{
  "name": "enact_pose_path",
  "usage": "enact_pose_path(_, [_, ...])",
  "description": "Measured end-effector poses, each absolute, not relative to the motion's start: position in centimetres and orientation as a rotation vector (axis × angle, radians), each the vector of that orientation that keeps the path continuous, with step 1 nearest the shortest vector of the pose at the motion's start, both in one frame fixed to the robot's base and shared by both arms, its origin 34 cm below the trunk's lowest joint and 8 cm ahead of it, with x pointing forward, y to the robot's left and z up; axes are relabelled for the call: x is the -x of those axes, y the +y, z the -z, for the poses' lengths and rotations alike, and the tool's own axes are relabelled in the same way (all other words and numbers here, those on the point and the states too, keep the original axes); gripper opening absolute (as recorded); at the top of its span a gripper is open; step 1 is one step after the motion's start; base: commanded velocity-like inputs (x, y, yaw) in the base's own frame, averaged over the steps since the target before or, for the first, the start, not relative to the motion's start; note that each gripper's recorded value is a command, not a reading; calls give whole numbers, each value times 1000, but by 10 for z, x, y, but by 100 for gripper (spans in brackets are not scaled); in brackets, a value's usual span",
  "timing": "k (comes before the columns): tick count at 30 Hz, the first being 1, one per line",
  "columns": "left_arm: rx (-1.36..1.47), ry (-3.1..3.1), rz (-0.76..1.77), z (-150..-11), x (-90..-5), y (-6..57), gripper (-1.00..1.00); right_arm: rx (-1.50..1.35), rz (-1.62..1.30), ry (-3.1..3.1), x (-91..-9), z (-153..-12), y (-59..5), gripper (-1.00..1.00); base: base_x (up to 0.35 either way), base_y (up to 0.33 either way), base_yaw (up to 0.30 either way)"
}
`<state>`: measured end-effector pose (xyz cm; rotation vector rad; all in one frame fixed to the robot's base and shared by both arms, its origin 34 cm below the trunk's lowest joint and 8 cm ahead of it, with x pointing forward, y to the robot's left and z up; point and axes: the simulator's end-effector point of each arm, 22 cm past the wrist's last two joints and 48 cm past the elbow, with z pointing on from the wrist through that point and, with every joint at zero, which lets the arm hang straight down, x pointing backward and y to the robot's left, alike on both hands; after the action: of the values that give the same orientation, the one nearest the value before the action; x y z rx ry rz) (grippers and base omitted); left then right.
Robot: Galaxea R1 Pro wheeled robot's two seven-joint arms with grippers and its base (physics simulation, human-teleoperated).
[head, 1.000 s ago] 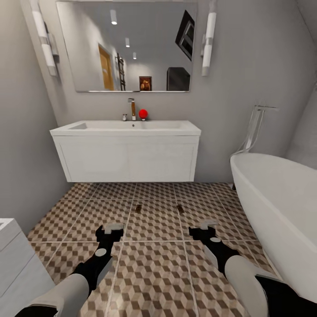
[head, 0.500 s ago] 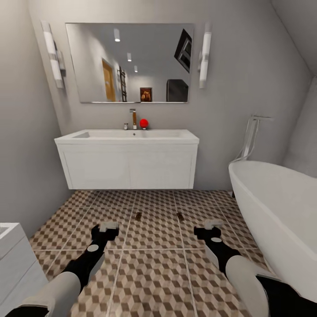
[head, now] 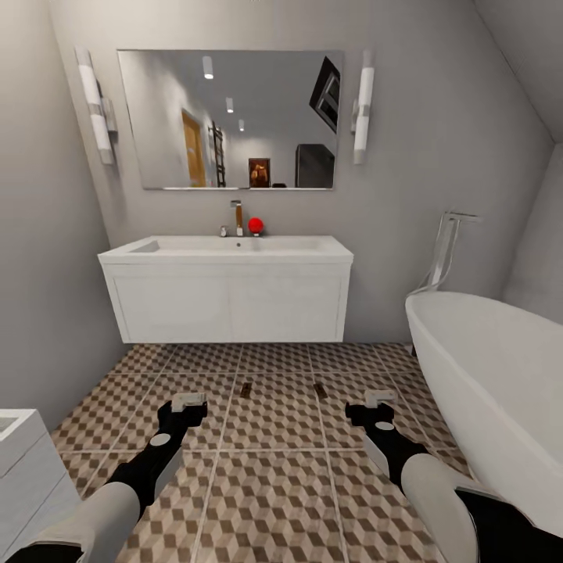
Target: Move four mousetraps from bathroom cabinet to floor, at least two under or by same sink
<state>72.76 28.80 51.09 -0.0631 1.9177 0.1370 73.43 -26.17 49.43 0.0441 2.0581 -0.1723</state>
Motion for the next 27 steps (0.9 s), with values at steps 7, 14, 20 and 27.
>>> enact_pose_path(7, [80,1923,-144,-525,-730,295,100,-42,171,2063,-738,-509,-261,100,0,0,0])
enact_pose_path(14, [89,1929,-162,-539,-733,308,100,-46,173,2067,-741,-523,-262,100,0,0,0])
enact_pose_path(20, [104,1943,-169,-549,-734,317,100,-48,176,2071,-744,-536,-262,100,0,0,0])
enact_pose_path(27, [144,1951,-167,-561,-735,330,100,-48,176,2074,-746,-550,-262,100,0,0,0])
